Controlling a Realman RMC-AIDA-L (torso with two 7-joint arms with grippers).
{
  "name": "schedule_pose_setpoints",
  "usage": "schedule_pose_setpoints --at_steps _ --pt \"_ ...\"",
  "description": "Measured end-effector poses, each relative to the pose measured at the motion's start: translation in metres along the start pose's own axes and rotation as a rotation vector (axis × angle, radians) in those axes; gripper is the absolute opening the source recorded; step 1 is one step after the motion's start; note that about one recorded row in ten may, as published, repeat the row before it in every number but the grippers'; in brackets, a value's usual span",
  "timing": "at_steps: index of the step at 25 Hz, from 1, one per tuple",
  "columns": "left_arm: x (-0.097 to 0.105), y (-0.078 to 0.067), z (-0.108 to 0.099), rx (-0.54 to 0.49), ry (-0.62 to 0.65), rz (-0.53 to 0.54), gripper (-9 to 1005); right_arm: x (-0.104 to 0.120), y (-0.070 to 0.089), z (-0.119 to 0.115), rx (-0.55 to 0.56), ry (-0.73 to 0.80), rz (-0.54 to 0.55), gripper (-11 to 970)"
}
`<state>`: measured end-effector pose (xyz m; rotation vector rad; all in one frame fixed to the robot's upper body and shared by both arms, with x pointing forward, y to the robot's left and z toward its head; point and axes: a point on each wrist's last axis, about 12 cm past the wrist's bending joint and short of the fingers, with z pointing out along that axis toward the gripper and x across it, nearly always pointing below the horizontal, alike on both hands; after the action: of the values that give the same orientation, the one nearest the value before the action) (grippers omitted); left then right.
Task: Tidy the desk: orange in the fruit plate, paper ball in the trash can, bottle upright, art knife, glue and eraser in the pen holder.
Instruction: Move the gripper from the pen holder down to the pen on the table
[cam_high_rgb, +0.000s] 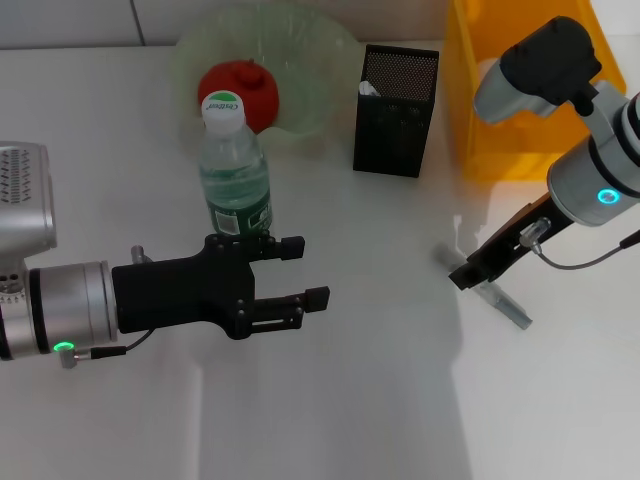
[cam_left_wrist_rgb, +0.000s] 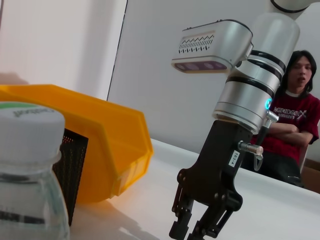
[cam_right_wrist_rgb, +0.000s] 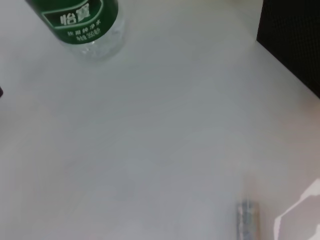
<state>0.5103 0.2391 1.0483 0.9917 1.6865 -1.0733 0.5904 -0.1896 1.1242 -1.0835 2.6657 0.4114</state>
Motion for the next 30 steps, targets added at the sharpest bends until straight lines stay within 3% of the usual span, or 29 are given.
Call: schedule_pose_setpoints --at_steps 6,30 --pt "0.0009 -0.0008 0.0006 0.001 0.002 -0.001 730 -0.0002 0.0012 0.0061 0.004 0.017 -0.011 321" --pt "0.0034 -0.0026 0.0005 0.000 0.002 -0.009 730 -0.0027 0.0006 0.0094 0.030 0.060 -0.035 190"
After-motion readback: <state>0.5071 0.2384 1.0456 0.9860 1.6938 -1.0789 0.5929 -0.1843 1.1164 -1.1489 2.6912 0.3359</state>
